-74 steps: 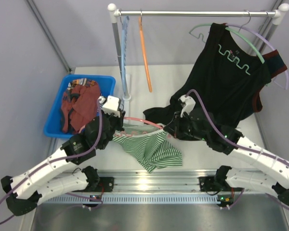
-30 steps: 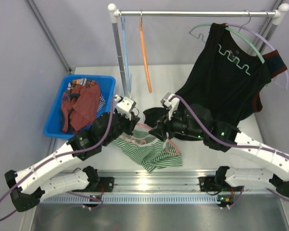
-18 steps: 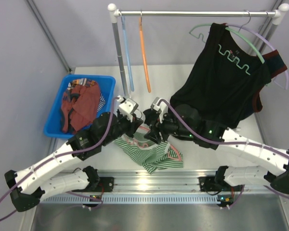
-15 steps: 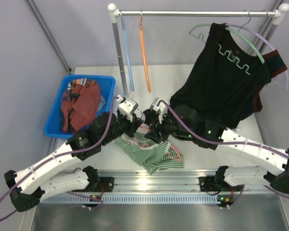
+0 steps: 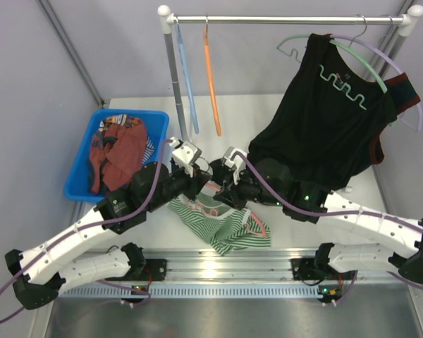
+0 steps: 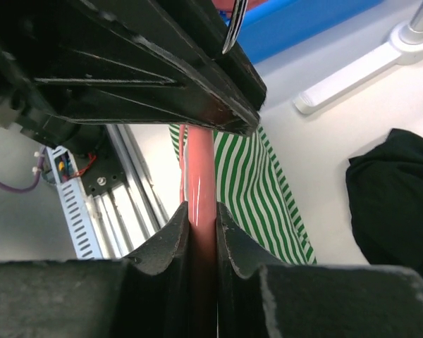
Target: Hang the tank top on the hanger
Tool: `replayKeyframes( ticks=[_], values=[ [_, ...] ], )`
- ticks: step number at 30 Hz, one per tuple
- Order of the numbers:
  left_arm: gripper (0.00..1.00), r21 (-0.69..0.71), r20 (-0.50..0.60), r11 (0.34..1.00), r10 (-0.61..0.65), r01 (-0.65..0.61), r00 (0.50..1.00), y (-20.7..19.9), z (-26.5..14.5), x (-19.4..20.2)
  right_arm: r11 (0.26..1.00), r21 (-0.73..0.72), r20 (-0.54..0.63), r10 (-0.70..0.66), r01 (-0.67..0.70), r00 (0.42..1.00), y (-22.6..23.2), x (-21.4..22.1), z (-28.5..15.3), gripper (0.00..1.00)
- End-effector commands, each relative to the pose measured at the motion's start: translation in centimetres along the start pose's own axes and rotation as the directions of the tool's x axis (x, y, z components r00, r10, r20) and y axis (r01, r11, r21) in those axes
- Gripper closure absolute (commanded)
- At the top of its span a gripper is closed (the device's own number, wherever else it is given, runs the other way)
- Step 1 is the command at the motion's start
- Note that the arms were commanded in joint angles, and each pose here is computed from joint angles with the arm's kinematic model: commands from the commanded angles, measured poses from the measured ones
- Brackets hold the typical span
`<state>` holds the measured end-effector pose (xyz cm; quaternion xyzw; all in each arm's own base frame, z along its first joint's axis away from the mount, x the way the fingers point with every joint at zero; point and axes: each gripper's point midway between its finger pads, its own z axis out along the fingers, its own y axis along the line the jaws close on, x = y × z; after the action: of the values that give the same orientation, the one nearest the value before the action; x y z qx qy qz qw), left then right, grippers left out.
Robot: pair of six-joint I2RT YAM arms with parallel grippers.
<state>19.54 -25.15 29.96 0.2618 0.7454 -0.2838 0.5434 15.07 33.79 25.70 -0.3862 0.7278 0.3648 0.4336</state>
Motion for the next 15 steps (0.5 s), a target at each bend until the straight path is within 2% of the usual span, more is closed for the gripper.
replayKeyframes(
  ticks=[1, 4, 7, 15],
  values=[
    [0.78, 0.036, 0.163, 0.998, -0.050, 0.045, 0.985, -1.0, -1.1, -5.6, 0.998, 0.051, 0.089, -0.024, 0.020, 0.996, -0.4, -1.9, -1.0, 1.00],
    [0.64, 0.030, 0.193, 0.998, -0.052, 0.047, 0.980, -0.9, -1.6, -6.9, 0.993, 0.118, 0.121, -0.038, 0.023, 0.992, -1.3, -2.4, -1.5, 1.00],
    [0.59, 0.018, 0.206, 0.999, -0.046, 0.044, 0.977, -0.7, -2.0, -7.5, 0.990, 0.138, 0.163, -0.045, 0.022, 0.986, -1.5, -3.1, -2.3, 1.00],
    [0.58, -0.024, 0.242, 0.999, -0.034, 0.041, 0.970, 0.2, -4.0, -8.7, 0.973, 0.229, 0.242, -0.091, 0.034, 0.966, -2.7, -5.1, -4.7, 1.00]
  ],
)
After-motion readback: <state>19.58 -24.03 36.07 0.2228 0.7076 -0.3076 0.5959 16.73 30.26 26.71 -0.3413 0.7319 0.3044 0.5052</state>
